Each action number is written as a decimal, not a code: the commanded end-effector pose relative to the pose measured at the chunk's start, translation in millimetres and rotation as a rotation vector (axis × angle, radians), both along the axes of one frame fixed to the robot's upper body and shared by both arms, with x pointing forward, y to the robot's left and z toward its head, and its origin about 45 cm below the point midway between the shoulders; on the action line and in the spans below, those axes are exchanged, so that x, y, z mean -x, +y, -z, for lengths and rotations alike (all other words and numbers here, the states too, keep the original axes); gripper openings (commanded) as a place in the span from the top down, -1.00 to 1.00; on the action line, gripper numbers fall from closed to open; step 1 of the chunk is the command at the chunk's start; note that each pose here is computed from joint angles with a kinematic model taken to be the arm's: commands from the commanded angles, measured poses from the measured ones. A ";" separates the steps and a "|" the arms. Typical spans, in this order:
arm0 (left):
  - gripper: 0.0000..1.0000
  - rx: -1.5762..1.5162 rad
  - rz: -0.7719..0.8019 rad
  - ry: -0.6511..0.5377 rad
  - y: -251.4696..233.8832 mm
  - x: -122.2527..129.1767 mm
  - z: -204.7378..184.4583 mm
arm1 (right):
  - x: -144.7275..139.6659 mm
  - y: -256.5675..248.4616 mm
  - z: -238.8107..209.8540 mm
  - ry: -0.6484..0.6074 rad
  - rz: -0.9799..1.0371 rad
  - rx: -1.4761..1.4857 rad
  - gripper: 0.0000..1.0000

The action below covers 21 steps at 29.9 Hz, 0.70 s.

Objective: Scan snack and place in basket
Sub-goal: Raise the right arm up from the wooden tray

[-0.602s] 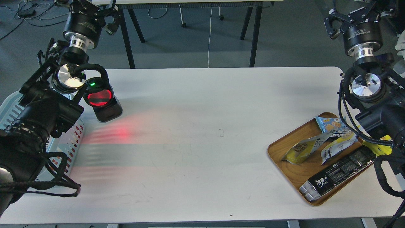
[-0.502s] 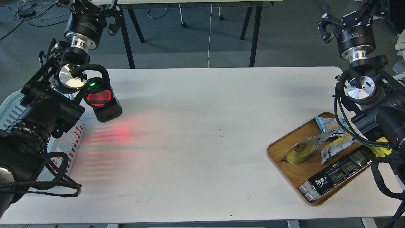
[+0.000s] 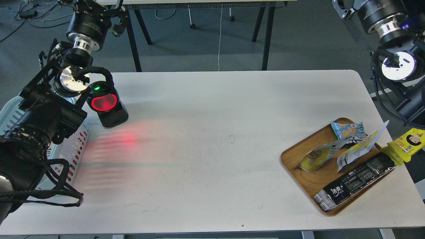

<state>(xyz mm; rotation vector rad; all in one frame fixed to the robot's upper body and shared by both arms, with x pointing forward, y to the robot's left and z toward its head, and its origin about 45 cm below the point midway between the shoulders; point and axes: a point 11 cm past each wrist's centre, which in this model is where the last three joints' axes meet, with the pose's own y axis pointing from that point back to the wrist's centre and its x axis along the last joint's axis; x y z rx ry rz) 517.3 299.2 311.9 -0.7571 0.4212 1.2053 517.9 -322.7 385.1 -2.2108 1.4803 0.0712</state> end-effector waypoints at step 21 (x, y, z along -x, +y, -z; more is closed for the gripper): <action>-0.99 0.005 -0.001 -0.007 -0.6 0.6 -0.4 | 150.3 162.3 5.1 -0.426 -0.903 1.689 -0.98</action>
